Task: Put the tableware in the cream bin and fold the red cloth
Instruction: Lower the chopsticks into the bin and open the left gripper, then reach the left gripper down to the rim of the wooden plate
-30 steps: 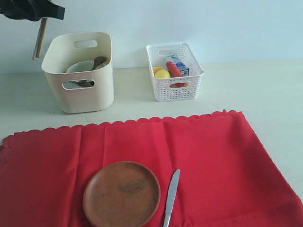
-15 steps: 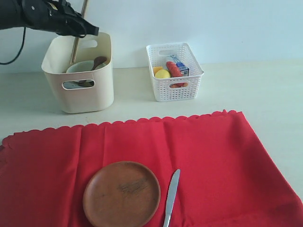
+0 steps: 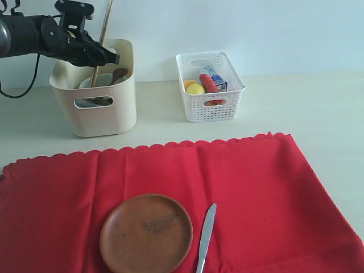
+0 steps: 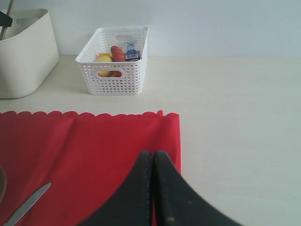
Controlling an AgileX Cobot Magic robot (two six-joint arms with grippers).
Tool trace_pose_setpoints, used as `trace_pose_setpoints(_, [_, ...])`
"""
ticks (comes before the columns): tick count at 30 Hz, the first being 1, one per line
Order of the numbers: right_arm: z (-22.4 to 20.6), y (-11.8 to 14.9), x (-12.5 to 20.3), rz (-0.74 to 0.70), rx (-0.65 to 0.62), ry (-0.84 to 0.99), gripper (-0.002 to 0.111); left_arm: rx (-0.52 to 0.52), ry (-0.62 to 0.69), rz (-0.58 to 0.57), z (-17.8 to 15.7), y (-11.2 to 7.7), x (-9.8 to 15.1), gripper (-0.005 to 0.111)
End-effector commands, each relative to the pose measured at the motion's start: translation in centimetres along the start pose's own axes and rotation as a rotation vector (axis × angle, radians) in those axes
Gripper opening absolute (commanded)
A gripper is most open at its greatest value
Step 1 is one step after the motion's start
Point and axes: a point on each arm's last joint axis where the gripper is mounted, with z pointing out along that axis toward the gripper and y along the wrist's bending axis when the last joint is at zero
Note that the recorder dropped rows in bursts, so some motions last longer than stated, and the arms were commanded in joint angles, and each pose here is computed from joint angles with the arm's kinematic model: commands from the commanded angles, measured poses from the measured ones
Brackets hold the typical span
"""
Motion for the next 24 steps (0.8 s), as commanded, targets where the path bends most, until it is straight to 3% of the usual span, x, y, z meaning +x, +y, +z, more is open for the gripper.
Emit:
trace_pose_setpoints(1, [-0.1, 0.0, 0.0, 0.001, 0.003, -0.01, 0.0, 0.008, 0.078, -0.038, 0.2, 0.6, 1.0, 0.024])
trace_pose_setpoints(5, [-0.1, 0.0, 0.0, 0.001, 0.003, -0.01, 0.0, 0.004, 0.05, -0.038, -0.9, 0.8, -0.1, 0.055])
trace_pose_setpoints(8, [-0.1, 0.0, 0.0, -0.001, 0.003, -0.01, 0.0, -0.001, 0.007, -0.036, -2.3, 0.9, -1.6, 0.068])
trace_pose_setpoints(16, [-0.1, 0.0, 0.0, 0.001, 0.003, -0.01, 0.0, 0.005, -0.051, -0.028, -8.2, 1.0, -5.8, 0.07])
trace_pose_setpoints(20, [-0.1, 0.0, 0.0, -0.001, 0.003, -0.01, 0.0, 0.037, 0.049, -0.022, -11.1, 0.7, -6.4, 0.07])
trace_pose_setpoints(24, [-0.1, 0.0, 0.0, 0.001, 0.003, -0.01, 0.0, 0.102, 0.245, 0.018, -12.9, 0.2, -5.2, 0.07])
